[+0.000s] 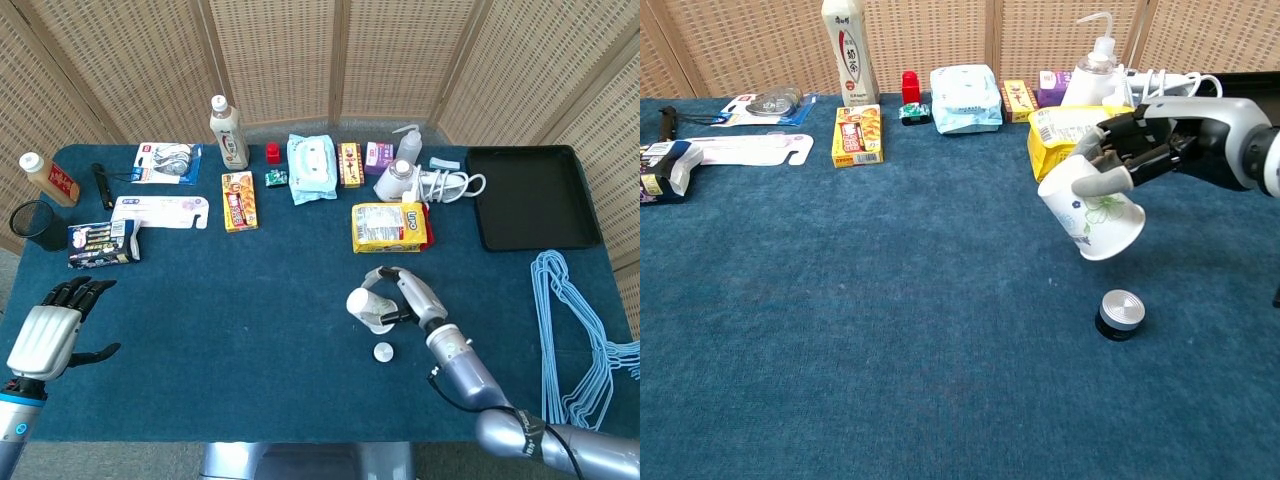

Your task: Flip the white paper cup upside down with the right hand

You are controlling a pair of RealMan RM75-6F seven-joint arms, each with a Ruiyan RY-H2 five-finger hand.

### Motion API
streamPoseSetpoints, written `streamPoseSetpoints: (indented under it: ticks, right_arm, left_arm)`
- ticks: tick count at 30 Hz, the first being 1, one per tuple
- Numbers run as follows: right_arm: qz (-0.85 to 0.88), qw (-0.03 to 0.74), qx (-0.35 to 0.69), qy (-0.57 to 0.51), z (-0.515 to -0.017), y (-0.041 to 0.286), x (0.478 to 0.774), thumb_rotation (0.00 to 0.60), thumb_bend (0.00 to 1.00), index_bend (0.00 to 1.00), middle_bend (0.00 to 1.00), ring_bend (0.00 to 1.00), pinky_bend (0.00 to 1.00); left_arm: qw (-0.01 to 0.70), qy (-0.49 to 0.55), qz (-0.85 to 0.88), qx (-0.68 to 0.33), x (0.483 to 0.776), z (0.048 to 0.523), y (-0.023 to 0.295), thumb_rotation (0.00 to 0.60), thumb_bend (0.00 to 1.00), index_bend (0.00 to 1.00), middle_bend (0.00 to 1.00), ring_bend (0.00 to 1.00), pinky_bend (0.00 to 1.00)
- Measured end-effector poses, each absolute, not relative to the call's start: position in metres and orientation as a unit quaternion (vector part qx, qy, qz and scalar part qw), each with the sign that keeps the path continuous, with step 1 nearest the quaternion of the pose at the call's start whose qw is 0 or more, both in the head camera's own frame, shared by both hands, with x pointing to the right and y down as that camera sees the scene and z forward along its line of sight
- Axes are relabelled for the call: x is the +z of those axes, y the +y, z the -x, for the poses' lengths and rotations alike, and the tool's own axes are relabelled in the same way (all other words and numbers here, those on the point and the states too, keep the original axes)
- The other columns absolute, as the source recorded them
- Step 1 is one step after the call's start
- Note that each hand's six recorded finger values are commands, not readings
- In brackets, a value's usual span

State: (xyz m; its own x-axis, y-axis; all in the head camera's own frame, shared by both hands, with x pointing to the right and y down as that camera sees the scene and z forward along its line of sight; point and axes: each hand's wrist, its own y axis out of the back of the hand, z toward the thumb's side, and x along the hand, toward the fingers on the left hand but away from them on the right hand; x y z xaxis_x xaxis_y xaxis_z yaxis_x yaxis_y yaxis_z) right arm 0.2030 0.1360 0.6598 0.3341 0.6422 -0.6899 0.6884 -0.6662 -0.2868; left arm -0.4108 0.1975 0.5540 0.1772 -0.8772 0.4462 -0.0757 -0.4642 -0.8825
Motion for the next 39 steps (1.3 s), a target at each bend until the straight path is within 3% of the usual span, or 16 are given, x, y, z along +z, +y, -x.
streamPoseSetpoints:
  ticks: [7,21,39]
  right_arm:
    - [-0.823,0.087,-0.378,0.415,-0.207,0.151,0.654,0.542,0.27,0.48,0.28,0.21,0.04]
    - [-0.828,0.099,-0.36,0.418,-0.221,0.188,0.662,0.543,0.27,0.48,0.28,0.21,0.04]
    - [-0.822,0.105,-0.359,0.429,-0.23,0.2,0.679,0.544,0.27,0.48,0.28,0.21,0.03]
  left_arm:
    - [0.379,0.357,0.668,-0.532,0.551,0.41,0.196,0.433,0.14,0.16,0.25,0.15,0.18]
    - [0.385,0.358,0.668,-0.527,0.544,0.406,0.193,0.428,0.14,0.16,0.25,0.15,0.18]
    - [0.389,0.359,0.667,-0.525,0.54,0.403,0.192,0.434,0.14,0.16,0.25,0.15,0.18]
